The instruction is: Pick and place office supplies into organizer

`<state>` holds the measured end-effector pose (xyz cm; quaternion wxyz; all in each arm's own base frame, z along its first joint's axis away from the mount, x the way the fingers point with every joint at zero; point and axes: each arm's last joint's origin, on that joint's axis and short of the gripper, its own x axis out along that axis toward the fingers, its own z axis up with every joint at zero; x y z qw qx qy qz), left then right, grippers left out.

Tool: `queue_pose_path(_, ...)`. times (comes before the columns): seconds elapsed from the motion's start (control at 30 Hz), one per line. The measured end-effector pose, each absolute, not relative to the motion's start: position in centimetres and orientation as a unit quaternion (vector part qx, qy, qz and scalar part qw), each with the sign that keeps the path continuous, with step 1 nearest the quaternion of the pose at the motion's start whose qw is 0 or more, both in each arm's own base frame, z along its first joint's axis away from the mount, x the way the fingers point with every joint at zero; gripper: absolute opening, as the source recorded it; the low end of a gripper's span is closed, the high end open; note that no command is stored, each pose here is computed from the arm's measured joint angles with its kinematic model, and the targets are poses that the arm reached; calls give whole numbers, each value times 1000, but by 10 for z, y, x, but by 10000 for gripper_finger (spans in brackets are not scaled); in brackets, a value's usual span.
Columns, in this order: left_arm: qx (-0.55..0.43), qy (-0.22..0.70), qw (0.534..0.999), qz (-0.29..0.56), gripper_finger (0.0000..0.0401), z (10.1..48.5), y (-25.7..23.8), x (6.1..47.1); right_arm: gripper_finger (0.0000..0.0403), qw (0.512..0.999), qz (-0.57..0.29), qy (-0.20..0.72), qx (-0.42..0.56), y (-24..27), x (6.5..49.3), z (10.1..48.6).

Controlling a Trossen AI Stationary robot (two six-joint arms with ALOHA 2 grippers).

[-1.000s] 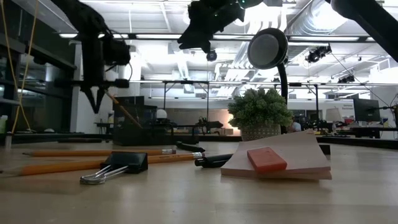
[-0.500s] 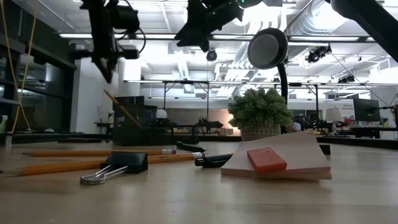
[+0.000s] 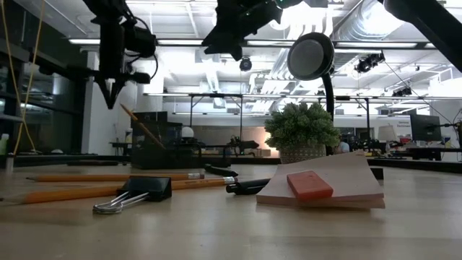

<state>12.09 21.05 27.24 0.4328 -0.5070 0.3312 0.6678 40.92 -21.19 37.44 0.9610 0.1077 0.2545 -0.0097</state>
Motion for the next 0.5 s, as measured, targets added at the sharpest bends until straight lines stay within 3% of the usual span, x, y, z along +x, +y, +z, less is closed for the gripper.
queue_pose_path(0.37, -551, 333, 321, 695, 1, 227, 197, 114, 139, 959, -8, 260, 109, -210, 409, 373)
queue_pose_path(0.5, -555, 311, 320, 702, 1, 211, 196, 113, 139, 959, -8, 260, 109, -210, 409, 373)
